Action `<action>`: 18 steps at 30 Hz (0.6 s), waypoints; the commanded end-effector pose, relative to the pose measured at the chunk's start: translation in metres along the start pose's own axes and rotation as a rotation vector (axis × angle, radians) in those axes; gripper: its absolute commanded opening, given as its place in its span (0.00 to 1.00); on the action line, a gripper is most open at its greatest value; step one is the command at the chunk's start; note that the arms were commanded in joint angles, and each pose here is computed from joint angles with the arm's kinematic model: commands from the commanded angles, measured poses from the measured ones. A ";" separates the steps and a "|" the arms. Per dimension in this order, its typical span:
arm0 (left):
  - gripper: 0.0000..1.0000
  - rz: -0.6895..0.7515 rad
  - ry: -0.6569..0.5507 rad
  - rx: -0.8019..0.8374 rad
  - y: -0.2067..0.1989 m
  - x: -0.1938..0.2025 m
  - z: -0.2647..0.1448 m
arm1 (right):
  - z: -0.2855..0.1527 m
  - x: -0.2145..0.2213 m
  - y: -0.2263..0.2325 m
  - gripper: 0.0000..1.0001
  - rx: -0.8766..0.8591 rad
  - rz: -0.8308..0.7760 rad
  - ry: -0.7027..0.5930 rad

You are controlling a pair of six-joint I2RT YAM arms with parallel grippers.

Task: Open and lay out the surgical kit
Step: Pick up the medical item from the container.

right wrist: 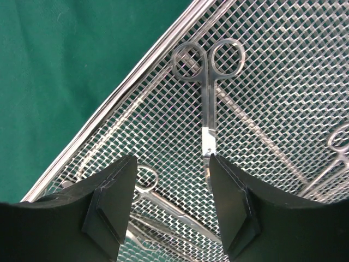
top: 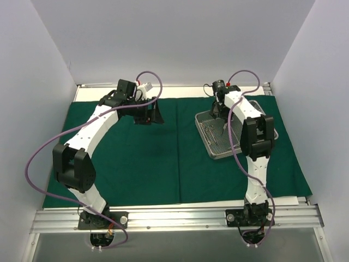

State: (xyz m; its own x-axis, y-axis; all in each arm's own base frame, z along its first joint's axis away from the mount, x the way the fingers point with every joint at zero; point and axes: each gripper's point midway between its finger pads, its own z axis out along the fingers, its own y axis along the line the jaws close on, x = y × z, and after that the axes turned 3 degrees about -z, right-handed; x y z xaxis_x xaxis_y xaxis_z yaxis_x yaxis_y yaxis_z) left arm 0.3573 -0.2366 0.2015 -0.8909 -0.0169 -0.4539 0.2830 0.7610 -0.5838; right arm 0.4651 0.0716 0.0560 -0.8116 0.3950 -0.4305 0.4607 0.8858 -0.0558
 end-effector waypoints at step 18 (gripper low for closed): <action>0.85 -0.069 -0.009 0.021 0.025 -0.010 -0.010 | 0.042 0.033 -0.044 0.48 0.044 -0.052 0.087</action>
State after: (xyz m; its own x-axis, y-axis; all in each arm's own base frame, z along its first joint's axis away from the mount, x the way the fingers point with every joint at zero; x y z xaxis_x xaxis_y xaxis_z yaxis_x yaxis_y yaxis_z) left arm 0.3659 -0.2116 0.1960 -0.9055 -0.0748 -0.4176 0.2216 0.7561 -0.6158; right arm 0.4430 0.0424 0.0183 -0.8457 0.3816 -0.3730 0.4465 0.8889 -0.1030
